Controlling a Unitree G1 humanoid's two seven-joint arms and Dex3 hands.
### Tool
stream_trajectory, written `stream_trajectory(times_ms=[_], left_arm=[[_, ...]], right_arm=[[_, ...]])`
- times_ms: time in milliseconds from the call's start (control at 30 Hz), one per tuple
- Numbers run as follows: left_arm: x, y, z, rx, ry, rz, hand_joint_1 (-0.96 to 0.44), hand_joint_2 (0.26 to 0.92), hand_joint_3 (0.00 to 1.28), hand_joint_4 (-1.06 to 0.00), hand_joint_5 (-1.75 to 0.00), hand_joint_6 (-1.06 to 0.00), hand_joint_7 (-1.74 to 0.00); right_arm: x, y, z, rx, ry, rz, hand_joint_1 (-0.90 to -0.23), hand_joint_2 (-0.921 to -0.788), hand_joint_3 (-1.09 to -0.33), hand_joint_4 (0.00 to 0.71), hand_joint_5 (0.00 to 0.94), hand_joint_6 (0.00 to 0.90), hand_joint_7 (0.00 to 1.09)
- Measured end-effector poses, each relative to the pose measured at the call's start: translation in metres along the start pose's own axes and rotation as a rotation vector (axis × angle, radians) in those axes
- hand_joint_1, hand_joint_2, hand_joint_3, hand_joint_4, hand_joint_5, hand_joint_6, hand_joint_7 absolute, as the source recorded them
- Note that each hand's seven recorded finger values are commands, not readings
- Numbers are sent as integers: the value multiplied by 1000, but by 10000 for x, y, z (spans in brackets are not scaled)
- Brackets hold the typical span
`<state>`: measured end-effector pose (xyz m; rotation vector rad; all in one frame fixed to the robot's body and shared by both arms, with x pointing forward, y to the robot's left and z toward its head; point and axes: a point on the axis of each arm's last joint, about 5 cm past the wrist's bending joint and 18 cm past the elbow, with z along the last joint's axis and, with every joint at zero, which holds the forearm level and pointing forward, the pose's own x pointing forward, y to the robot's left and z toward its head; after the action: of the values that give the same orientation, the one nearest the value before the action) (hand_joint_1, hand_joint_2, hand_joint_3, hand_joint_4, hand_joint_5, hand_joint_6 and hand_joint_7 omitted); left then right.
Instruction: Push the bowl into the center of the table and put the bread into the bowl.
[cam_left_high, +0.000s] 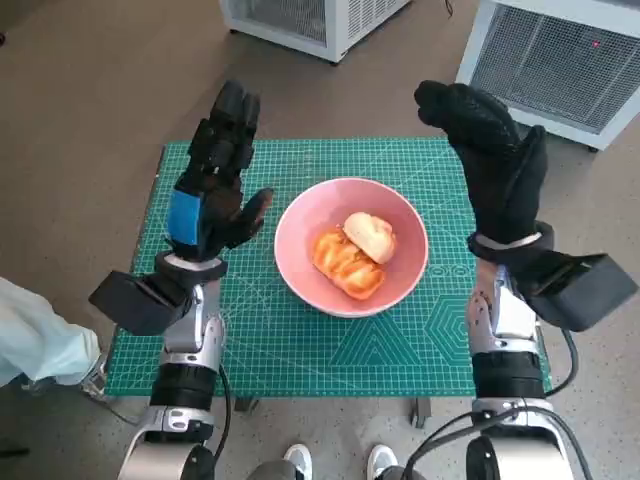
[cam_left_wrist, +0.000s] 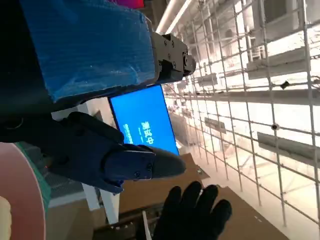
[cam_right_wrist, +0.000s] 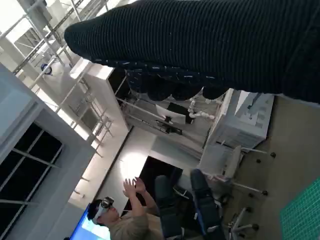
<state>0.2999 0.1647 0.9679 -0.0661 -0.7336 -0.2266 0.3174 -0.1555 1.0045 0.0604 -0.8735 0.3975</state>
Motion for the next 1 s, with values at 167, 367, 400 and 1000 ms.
stream_trajectory(times_ms=[167, 367, 400, 1000], left_arm=[[11, -20, 7, 27, 4, -14, -742, 921, 404, -111, -3, -138, -11], [26, -25, 28, 67, -2, -40, -742, 921, 405, -99, 0, -128, -5], [27, -26, 30, 72, -4, -42, -742, 921, 404, -98, 0, -126, -4], [30, -41, 54, 158, -27, -60, -716, 921, 357, -3, 1, -54, 0]], right_arm=[[0, -2, 1, -1, 1, -3, -690, -921, -775, 200, 0, 78, 501], [0, -8, 1, -1, 5, -11, -687, -921, -774, 205, 3, 80, 502], [0, -9, 1, -1, 6, -13, -687, -921, -774, 207, 3, 81, 502], [19, 5, 18, -12, -1, -39, -688, -921, -771, 229, 10, 101, 504]])
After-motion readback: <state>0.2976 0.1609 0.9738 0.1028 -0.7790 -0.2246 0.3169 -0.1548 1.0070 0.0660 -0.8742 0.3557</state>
